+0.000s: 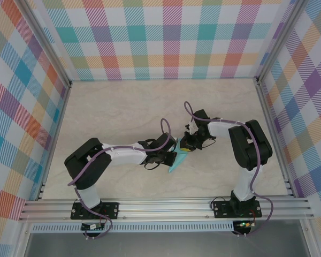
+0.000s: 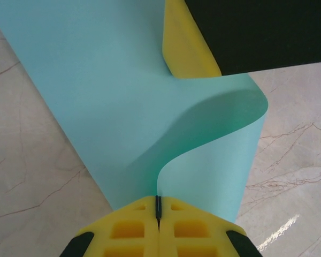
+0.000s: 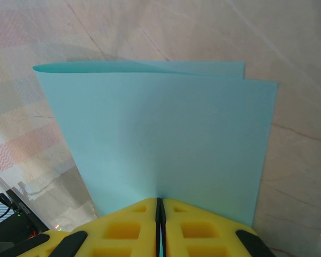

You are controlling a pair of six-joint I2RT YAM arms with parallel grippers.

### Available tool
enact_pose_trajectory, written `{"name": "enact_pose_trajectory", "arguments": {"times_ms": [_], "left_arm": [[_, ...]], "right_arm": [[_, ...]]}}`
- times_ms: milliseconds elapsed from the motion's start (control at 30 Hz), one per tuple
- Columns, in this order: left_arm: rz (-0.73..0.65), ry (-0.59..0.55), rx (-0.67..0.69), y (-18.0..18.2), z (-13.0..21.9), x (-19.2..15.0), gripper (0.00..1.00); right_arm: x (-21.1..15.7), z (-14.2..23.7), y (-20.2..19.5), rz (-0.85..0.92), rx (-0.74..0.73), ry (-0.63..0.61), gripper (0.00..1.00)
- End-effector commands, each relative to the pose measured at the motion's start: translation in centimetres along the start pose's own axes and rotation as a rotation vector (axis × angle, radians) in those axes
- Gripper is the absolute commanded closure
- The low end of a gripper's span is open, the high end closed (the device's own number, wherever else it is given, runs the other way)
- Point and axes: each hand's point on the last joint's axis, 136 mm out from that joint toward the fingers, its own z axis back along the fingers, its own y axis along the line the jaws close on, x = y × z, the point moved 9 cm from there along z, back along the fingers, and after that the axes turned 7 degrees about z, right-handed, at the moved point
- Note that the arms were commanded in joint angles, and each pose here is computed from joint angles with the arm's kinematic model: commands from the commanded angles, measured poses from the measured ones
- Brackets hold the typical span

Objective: Fold a paper plane with a square sheet of paper (pick it up from the middle)

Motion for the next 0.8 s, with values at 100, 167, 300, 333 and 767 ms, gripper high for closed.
{"name": "enact_pose_trajectory", "arguments": {"times_ms": [100,167,300,333,767], "left_arm": [[0.037,0.015,0.053,1.0,0.2,-0.1,1.0],[0.044,0.011,0.042,0.9,0.3,-0.2,1.0],[0.051,0.021,0.044,1.0,0.0,-0.4,1.0],[0.053,0.02,0.038,1.0,-0.1,-0.4,1.0],[0.058,0.056,0.056,1.6,-1.1,-1.2,1.0]], "right_arm": [[-0.5,-0.8,-0.9,-0.01,-0.06,0.032,0.89],[-0.6,-0.7,-0.9,-0.009,-0.061,0.031,0.89],[-0.5,-0.8,-1.0,-0.011,-0.061,0.033,0.89],[-0.6,-0.8,-1.0,-0.011,-0.059,0.034,0.89],[-0.3,0.4,0.2,0.006,-0.031,-0.002,0.86]]}}
